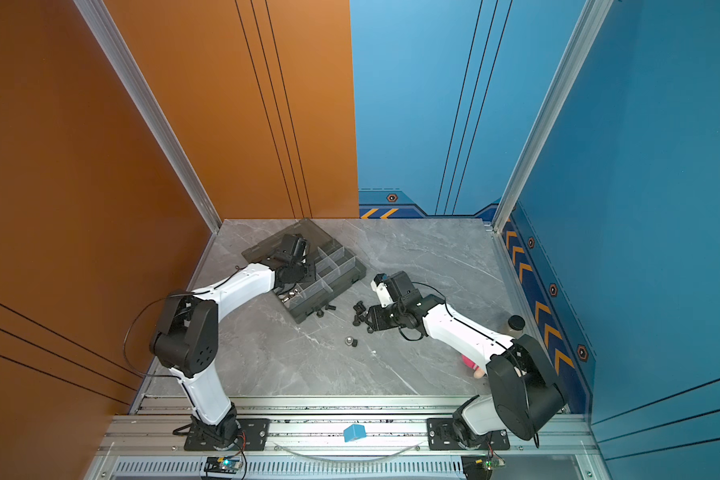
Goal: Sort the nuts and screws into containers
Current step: 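Open the left gripper to drop the hex nut into an empty compartment, then draw the left gripper back while the right gripper moves to a silver hex nut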
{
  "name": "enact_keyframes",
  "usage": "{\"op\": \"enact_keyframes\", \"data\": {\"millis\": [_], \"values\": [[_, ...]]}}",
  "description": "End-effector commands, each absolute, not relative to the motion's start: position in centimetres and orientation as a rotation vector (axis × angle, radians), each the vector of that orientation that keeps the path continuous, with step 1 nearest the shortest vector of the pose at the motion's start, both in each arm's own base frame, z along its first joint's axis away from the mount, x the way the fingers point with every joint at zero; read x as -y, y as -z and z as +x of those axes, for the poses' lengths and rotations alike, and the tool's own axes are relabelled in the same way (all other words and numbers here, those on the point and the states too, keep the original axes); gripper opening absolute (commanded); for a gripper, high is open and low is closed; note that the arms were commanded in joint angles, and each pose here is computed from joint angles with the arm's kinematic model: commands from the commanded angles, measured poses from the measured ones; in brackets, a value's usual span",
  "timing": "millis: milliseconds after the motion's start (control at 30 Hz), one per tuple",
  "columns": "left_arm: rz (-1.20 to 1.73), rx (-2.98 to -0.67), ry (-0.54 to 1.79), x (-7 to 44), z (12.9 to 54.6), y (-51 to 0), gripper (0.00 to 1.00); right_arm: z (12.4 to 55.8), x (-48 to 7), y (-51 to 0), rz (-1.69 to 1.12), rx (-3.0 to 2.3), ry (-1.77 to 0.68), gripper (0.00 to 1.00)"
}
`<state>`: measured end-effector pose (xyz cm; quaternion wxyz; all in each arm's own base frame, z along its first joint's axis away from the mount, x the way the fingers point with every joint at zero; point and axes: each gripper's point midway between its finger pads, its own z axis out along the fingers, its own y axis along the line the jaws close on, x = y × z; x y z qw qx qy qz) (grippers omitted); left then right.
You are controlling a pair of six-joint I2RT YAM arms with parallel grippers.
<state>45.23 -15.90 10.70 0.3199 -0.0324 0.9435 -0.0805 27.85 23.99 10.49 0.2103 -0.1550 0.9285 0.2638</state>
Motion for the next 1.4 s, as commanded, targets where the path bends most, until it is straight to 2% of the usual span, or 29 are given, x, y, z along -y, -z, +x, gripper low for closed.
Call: {"op": "enact_keyframes", "data": {"millis": [0, 133, 200, 300, 533, 767, 1067, 1367], "values": [[-0.087, -2.482, 0.218, 15.8, 45.1, -10.6, 0.15, 27.5, -24.3, -10.4, -0.431, -2.585, -0.758, 0.46], [-0.089, -2.484, 0.224, 15.7, 45.0, -10.6, 0.16, 27.4, -24.3, -10.4, -0.432, -2.586, -0.759, 0.46], [-0.089, -2.484, 0.221, 15.7, 45.0, -10.6, 0.21, 27.4, -24.3, -10.5, -0.432, -2.584, -0.758, 0.46], [-0.089, -2.483, 0.227, 15.7, 45.0, -10.7, 0.22, 27.3, -24.2, -10.5, -0.432, -2.585, -0.757, 0.46], [-0.085, -2.473, 0.237, 15.8, 45.1, -11.2, 0.41, 27.3, -24.0, -10.6, -0.419, -2.589, -0.735, 0.48], [-0.104, -2.453, 0.269, 15.8, 44.5, -12.4, 0.51, 27.1, -23.6, -10.3, -0.41, -2.607, -0.692, 0.5], [-0.103, -2.427, 0.383, 17.0, 40.0, -14.5, 0.65, 26.2, -24.6, -8.6, -0.397, -2.664, -0.658, 0.5], [-0.138, -2.453, 0.424, 16.2, 35.0, -13.6, 0.69, 25.0, -27.1, -6.4, -0.278, -2.744, -0.706, 0.49]]}}
